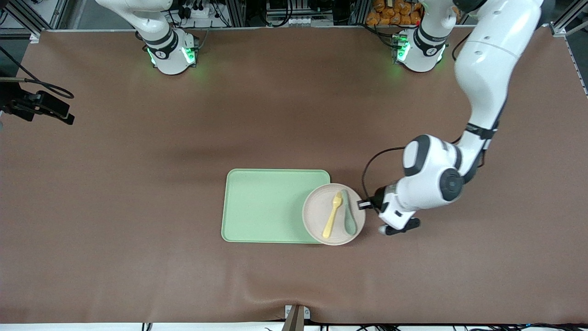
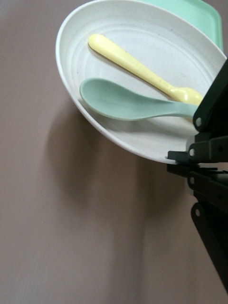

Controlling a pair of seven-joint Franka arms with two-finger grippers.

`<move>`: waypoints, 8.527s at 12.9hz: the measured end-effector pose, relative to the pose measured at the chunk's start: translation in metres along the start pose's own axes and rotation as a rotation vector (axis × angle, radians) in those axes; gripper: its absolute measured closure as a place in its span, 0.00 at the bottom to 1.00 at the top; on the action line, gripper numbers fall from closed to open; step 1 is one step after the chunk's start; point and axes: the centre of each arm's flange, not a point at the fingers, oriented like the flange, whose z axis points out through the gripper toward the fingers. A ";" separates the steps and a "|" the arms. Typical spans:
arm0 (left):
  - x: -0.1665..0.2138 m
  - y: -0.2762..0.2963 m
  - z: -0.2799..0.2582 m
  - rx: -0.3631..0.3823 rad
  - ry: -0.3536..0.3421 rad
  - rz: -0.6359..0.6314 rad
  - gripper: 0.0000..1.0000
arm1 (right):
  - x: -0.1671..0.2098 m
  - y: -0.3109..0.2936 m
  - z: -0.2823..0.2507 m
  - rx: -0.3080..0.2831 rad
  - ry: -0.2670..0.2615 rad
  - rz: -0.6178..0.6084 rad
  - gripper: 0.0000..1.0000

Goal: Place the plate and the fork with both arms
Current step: 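Carry the plate with the left gripper over the green tray, then lower the plate onto the tray and open the left gripper, then withdraw the left gripper while the right gripper reaches the yellow fork, then close the right gripper on the yellow fork's handle, then lift the fork out of the plate and lower it onto the tray, then open the right gripper and release the fork beside the plate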

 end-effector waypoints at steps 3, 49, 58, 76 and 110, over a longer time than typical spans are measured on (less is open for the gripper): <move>-0.022 0.042 0.030 -0.011 0.010 -0.041 0.96 | 0.000 0.000 0.000 0.000 0.000 0.001 0.00; -0.136 -0.074 -0.420 0.399 0.008 0.153 0.00 | 0.112 -0.397 0.365 0.133 0.102 0.161 0.20; -0.144 -0.079 -0.448 0.385 0.049 0.198 0.00 | 0.072 -0.454 0.420 0.089 0.111 0.145 0.36; -0.144 -0.077 -0.448 0.385 0.049 0.215 0.00 | 0.043 -0.475 0.455 0.027 0.060 0.147 0.72; -0.141 -0.077 -0.451 0.378 0.074 0.215 0.00 | 0.116 -0.303 0.344 0.054 -0.065 0.105 0.00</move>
